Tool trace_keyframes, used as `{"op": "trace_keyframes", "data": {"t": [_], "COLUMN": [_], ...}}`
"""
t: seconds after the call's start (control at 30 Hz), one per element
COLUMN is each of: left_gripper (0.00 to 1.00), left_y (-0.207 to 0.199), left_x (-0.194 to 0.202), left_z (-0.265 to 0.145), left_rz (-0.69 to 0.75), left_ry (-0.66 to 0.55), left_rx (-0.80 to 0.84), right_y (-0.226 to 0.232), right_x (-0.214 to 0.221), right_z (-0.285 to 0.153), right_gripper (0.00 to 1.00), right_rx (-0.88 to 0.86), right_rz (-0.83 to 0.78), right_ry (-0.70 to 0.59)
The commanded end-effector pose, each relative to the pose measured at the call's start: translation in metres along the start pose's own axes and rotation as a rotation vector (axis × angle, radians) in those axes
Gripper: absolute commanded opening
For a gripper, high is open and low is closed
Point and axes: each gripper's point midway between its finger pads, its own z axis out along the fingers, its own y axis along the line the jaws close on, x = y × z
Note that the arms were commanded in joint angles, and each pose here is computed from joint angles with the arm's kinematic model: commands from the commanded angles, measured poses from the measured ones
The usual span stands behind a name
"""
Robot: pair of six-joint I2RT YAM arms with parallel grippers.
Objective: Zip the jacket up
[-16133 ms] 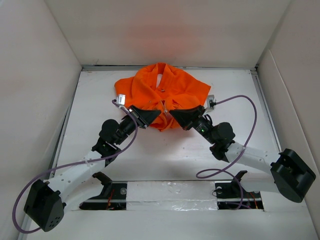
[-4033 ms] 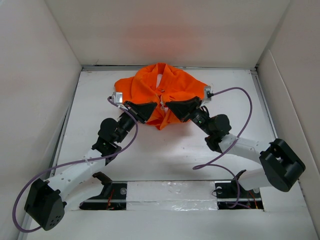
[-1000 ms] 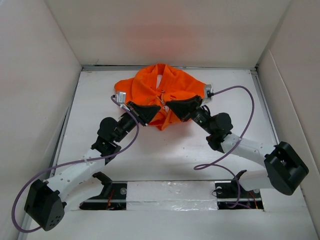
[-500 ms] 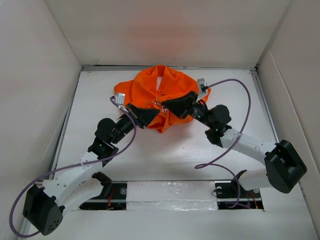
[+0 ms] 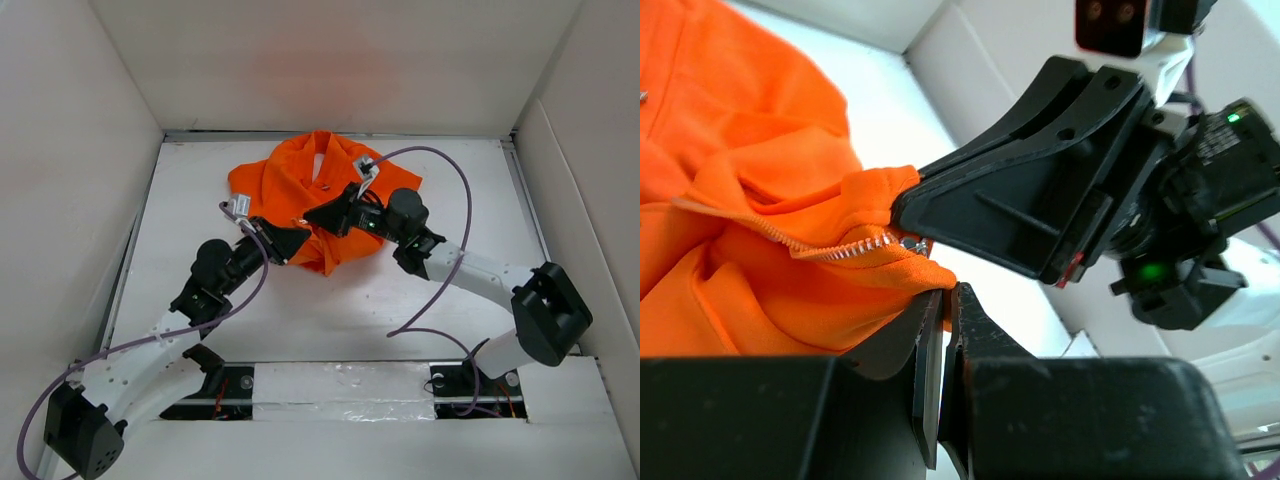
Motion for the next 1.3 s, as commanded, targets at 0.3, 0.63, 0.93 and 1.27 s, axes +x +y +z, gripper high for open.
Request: {"op": "trace_keyframes", "data": {"t": [0.3,0.63,0.93,1.27], "left_gripper": [0.0,0.0,0.0,0.0], "left_y": [0.039,0.035,0.011,0.018], "left_x": [0.095,0.172,0.184,0.187], "left_z": [-0.02,-0.028,-0.028,-0.042], "left_rz": [-0.025,0.025,0.035,0.003], "left_ry": [0.32,0.577,0.546,0.562], "left_rx": [-0.021,-0.003,0.001,-0.027], "right_y": [-0.009,-0.027,-0.033,-0.029], "right_x": [0.013,0.088,0.075,0.072], "right_z": [-0.037,-0.114,-0.113,-0.104], "right_gripper": [0.0,0.0,0.0,0.01], "right_rx": [0.09,0.207,0.257,0.234], "right_rz": [-0.017,0.091,0.084,0.07], "right_ry": [-0.038,0.045,-0.014,0.019]}}
